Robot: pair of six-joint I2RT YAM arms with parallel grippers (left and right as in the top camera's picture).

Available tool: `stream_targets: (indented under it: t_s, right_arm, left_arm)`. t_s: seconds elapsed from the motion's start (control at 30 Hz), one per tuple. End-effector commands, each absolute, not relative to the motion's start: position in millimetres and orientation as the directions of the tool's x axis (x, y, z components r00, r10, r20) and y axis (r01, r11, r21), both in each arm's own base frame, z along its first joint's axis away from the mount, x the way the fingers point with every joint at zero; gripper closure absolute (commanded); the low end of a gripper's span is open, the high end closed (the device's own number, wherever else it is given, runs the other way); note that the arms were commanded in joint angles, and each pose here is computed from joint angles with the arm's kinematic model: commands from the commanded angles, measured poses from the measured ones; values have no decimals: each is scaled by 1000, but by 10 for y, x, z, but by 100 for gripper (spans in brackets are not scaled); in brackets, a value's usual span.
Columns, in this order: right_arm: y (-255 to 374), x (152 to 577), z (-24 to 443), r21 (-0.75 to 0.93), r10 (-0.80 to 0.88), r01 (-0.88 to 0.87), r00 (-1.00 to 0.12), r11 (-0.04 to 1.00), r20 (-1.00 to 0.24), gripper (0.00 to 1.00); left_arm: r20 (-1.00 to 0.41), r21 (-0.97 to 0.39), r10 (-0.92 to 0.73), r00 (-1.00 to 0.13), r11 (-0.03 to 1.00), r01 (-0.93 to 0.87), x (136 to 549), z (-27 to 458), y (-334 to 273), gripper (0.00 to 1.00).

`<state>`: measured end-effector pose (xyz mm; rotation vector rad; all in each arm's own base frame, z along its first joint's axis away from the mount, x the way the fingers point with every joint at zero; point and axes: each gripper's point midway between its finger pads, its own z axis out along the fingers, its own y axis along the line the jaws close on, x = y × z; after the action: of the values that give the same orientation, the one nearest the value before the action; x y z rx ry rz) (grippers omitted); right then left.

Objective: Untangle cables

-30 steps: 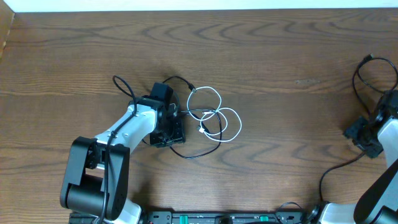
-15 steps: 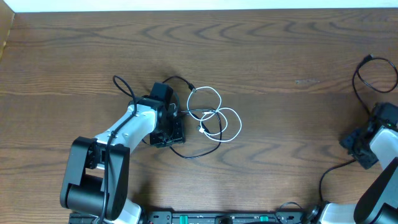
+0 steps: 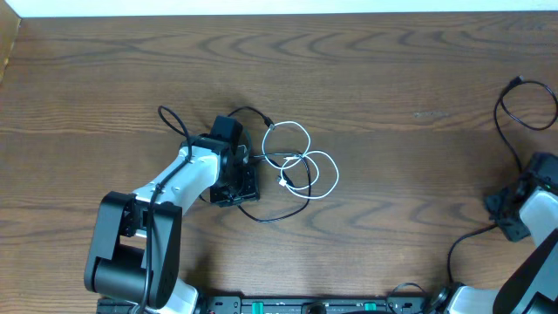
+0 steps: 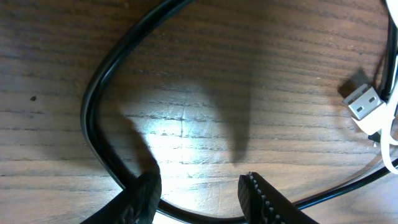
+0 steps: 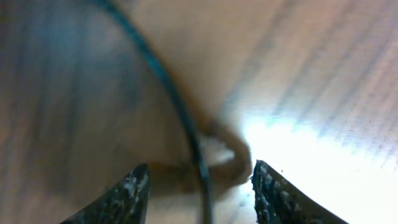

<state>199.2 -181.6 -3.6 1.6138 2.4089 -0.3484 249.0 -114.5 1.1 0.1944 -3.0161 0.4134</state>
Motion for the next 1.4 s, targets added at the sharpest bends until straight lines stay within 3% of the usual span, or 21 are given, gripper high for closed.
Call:
stream_targets:
  t_s: [0.0,0.2,0.33,0.53,0.67,0.8,0.97,1.13,1.37]
  right_arm:
    - [-1695,1556,-319,-158,924,945,-317,288,-215,56]
    - [-1736,1505,-321,-155,934,953,-288,259,-212,78]
    - [-1708,1527,-330,-139,936,954,-291,267,-200,99]
    - [-1611,1653,-343,-59,943,956,-292,287,-159,99]
    - [-1445,2062,-217,144,897,886,-429,441,-106,99]
    - [-1156,2705,236,489,793,657,-595,574,-132,99]
    - [-878,3200,1027,752,698,322,-672,575,-246,99]
    - [-793,3345,1540,802,649,133,-670,582,-360,99]
    - [-794,3348,1827,737,575,21,-641,675,-508,99]
  left_arm:
    - [137,-235,-111,-984,962,-142,2381,-62,-1099,54]
    - [137,-235,-111,-984,962,-142,2382,-62,-1100,54]
    - [137,-235,-111,-984,962,-142,2381,-62,-1099,54]
    - [137,-236,-111,-984,961,-142,2381,-61,-1100,54]
    - [137,-236,-111,-984,961,-142,2381,-61,-1100,54]
    - [137,-235,-111,-984,962,-142,2382,-62,-1100,54]
    - [137,-235,-111,-984,962,-142,2381,-62,-1099,54]
    - [136,-236,-112,-984,961,-142,2383,-62,-1100,54]
    - [136,-236,-111,-984,961,-141,2384,-62,-1100,54]
